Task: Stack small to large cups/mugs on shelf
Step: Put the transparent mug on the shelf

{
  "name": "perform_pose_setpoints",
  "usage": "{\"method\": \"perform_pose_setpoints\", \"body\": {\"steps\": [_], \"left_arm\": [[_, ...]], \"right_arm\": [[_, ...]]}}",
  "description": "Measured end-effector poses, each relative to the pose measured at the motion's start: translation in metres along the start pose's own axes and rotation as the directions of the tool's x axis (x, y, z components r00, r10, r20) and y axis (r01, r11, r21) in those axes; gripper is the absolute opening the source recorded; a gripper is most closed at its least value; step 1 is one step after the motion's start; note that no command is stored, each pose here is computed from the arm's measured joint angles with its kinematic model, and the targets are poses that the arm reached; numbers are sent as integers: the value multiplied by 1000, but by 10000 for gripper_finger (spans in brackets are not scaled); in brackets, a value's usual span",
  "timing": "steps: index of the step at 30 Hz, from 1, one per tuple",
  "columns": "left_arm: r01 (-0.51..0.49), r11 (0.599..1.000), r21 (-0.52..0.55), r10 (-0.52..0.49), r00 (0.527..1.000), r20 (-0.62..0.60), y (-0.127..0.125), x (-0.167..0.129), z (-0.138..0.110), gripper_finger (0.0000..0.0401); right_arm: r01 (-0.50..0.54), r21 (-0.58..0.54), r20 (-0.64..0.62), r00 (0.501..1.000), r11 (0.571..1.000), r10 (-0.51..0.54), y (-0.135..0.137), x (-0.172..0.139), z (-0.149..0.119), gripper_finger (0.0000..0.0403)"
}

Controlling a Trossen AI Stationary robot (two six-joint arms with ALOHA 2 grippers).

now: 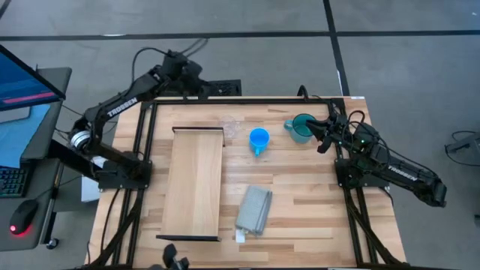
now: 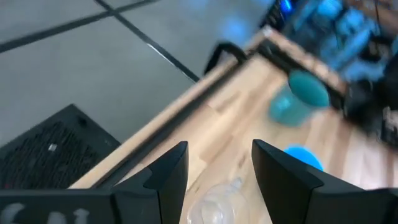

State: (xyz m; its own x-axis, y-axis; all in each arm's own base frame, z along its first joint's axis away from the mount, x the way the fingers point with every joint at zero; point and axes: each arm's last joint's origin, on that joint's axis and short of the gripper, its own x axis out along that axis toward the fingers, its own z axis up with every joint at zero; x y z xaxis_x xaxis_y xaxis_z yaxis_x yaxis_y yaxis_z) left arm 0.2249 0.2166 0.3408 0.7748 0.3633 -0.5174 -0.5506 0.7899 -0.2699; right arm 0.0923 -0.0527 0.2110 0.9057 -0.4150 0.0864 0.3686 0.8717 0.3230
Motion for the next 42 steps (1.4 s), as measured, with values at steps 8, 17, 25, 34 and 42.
{"method": "perform_pose_setpoints", "body": {"steps": [8,17,25,34,42], "left_arm": [[41,998,-42,-47,990,-136,-26,18,13,169],[-179,967,-183,129,958,-257,-34,45,24,169],[-263,913,-312,128,911,-392,-38,72,6,169],[-391,853,-344,204,858,-471,-52,75,-9,169],[-466,805,-367,262,834,-485,-61,76,-14,169]], "right_arm": [[-5,-23,-2,1000,1000,5,0,0,0,93],[-13,-9,-4,1000,1000,13,1,0,0,93],[-13,-8,-4,1000,1000,13,1,0,0,93],[-13,-9,-4,1000,1000,13,1,0,0,93],[-13,-11,-4,1000,1000,13,1,0,0,93]]}}
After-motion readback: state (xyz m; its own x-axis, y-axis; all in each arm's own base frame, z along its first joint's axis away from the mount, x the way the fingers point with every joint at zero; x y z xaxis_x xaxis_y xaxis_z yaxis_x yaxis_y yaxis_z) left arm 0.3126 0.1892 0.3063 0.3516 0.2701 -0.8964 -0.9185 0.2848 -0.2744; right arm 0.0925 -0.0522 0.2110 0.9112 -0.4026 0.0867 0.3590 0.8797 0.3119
